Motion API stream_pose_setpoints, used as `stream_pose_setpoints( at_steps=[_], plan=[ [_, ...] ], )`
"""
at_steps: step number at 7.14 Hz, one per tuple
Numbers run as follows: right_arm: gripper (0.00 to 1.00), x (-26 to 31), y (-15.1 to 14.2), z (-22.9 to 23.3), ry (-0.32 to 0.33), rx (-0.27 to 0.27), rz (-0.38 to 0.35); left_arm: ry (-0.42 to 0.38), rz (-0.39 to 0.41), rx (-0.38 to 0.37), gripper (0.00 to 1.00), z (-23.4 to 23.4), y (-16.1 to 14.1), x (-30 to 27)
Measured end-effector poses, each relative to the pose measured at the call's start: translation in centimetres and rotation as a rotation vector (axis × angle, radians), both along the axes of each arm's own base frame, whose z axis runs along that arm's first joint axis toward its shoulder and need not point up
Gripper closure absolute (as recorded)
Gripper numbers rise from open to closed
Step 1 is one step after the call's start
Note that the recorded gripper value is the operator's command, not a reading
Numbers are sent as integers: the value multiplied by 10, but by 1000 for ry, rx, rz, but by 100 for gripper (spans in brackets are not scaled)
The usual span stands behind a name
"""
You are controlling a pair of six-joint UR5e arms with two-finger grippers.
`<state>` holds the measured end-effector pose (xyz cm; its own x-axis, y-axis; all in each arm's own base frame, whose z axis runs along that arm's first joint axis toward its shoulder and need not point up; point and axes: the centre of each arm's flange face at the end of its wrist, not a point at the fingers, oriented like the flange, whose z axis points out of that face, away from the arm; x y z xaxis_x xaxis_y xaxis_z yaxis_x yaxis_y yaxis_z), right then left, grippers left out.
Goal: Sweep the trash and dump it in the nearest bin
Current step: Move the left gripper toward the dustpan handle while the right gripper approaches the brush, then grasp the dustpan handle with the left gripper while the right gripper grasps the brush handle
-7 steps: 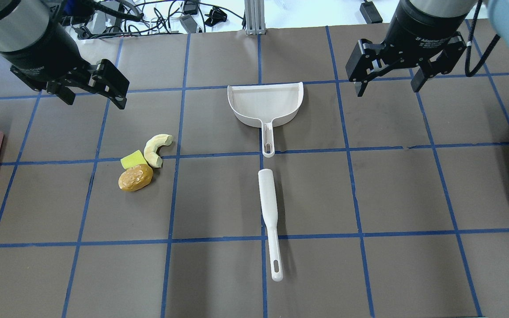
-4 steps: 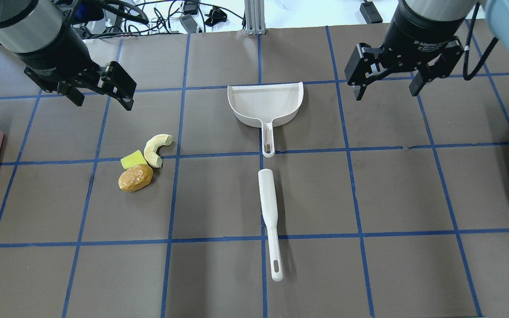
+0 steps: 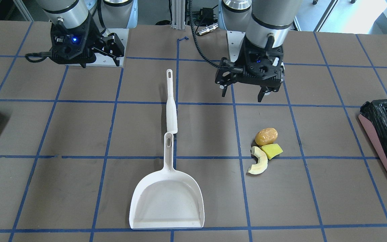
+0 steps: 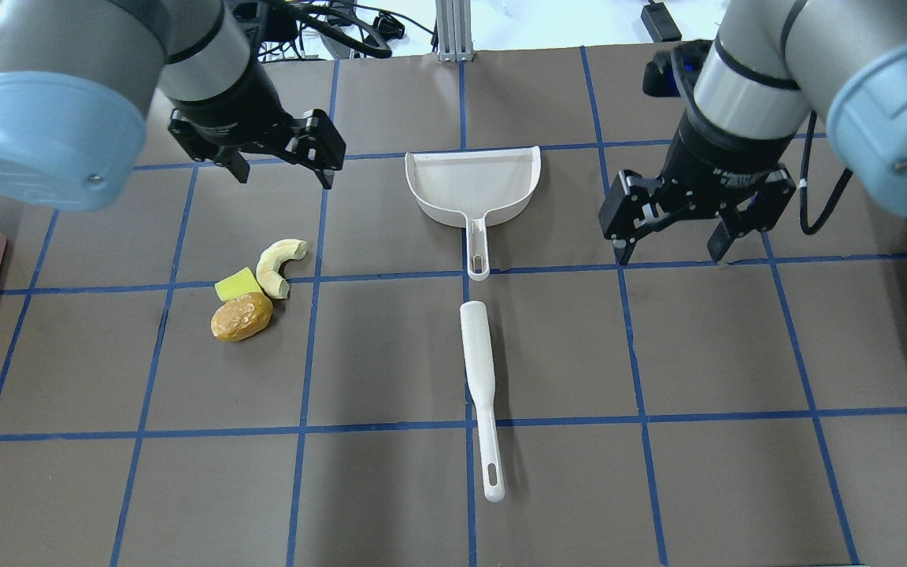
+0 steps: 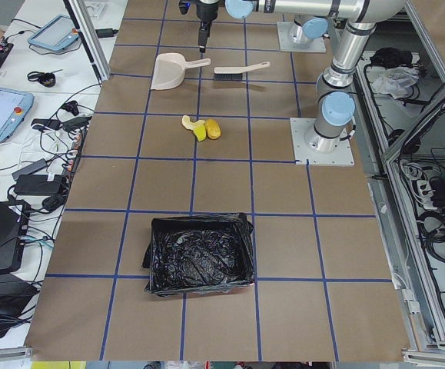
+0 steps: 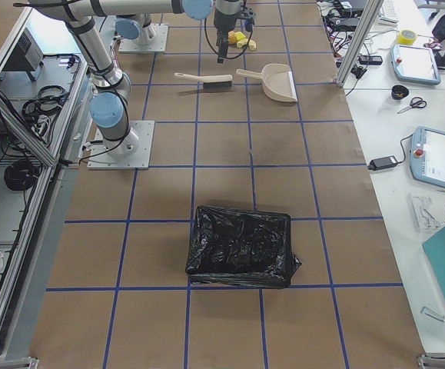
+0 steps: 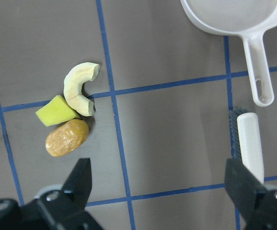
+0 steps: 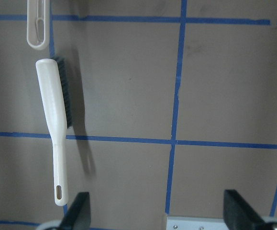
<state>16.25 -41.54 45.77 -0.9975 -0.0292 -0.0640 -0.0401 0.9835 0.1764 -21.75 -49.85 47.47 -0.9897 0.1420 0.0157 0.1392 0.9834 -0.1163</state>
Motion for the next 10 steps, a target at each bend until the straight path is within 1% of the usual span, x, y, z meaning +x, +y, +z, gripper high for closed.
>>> stream_pose_setpoints(
  at_steps=[1, 2, 3, 4, 5, 7, 8, 9, 10],
  plan=[
    [4, -1, 31, -24, -4, 40, -7, 8, -2, -6, 0, -17, -2, -27],
    [5, -2, 58, -43, -5, 66, -13, 14, 2, -5, 0, -34, -4, -46],
    [5, -3, 76, -59, -1, 84, -15, 19, 2, -9, 0, -51, -9, -60],
    [5, -4, 86, -71, 6, 98, -14, 26, 9, -19, 0, -69, -18, -72],
    [5, -5, 92, -77, 15, 101, -24, 34, 28, -26, 0, -92, -29, -85],
    [6, -6, 95, -81, 41, 106, -103, 50, 92, -24, 0, -139, -44, -113],
    [10, -6, 97, -81, 47, 107, -125, 53, 120, -13, 0, -158, -46, -127],
    [11, -4, 99, -82, 49, 107, -136, 50, 138, 6, 0, -176, -43, -141],
    [11, 0, 102, -84, 50, 102, -136, 45, 138, 25, 0, -190, -38, -156]
  ],
)
